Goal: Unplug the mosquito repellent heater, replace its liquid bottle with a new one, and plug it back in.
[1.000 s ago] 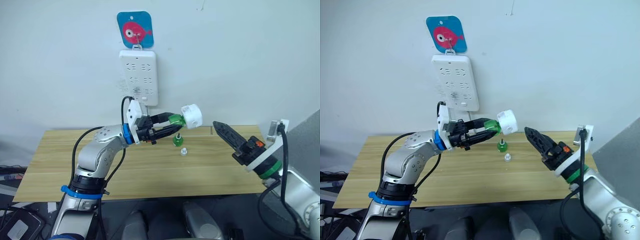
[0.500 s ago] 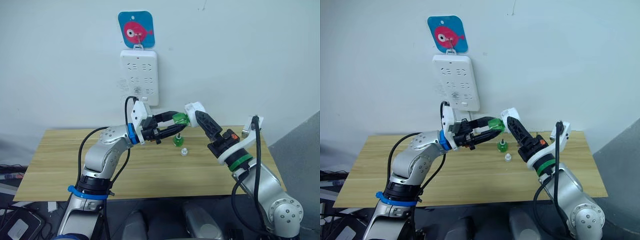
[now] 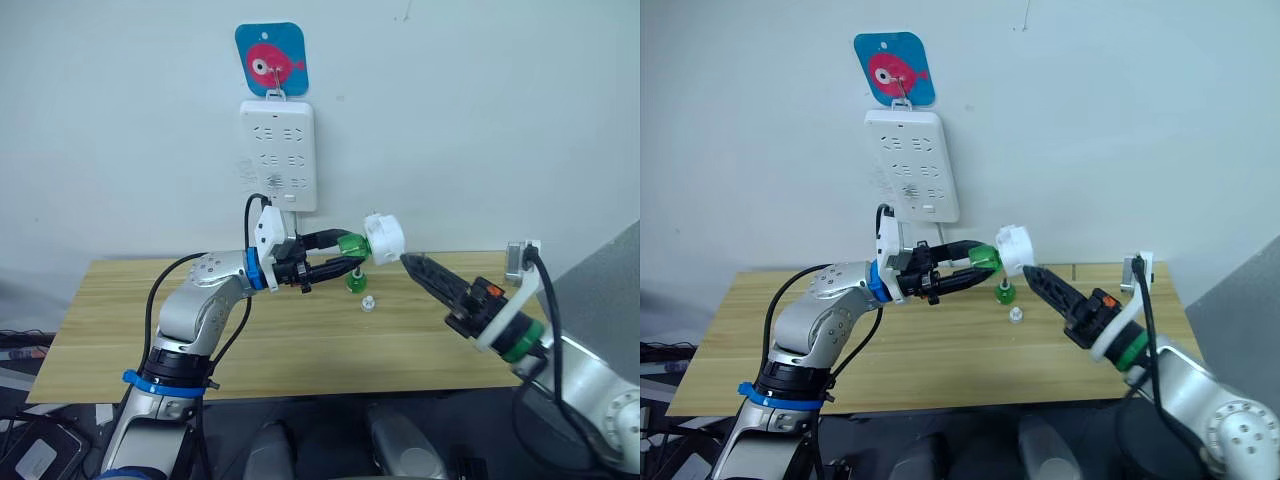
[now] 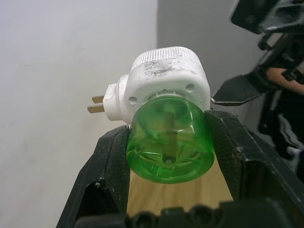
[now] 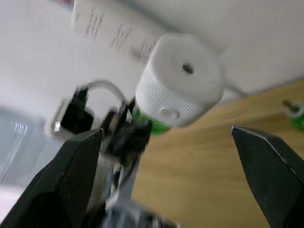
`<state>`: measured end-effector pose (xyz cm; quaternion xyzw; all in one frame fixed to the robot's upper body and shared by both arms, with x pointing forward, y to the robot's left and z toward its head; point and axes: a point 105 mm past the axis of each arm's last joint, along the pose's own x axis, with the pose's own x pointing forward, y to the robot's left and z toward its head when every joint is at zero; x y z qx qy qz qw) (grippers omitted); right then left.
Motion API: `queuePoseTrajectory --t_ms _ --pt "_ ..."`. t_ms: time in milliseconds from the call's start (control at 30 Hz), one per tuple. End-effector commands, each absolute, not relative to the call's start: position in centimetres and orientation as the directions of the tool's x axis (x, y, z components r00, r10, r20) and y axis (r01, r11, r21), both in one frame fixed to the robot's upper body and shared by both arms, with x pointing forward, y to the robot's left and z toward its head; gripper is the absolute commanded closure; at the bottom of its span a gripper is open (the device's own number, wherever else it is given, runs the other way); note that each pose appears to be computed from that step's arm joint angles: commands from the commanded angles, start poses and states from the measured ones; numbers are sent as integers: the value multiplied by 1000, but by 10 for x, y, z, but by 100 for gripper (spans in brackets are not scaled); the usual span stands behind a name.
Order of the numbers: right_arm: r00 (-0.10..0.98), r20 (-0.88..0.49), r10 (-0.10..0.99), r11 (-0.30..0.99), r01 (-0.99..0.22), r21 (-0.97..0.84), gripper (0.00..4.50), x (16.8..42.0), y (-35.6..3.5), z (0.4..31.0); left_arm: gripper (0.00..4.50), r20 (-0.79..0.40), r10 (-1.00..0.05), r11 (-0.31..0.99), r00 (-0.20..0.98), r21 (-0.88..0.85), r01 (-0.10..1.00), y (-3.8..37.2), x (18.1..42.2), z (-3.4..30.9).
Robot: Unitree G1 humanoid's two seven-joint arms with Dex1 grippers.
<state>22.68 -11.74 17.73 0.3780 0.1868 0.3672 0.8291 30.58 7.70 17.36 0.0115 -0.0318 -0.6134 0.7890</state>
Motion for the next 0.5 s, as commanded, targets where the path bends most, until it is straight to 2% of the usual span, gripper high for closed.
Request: queuePoseTrajectory --t_ms 33,167,267,400,500 --pt "555 -38 831 395 -540 743 0 220 -128 178 216 35 -989 146 144 73 987 78 291 185" --pt "478 -181 859 477 -625 618 0 226 -142 164 216 -5 -998 70 70 36 997 84 281 186" --pt "438 -227 870 483 -664 571 0 230 -143 156 216 -17 -1000 25 25 -9 1000 86 273 188" --pt "331 -156 931 344 -648 680 126 224 -135 168 216 -51 -999 7 11 77 997 86 270 190" --pt "276 -78 958 234 -595 769 130 218 -136 180 216 -44 -998 43 50 139 989 86 276 192"
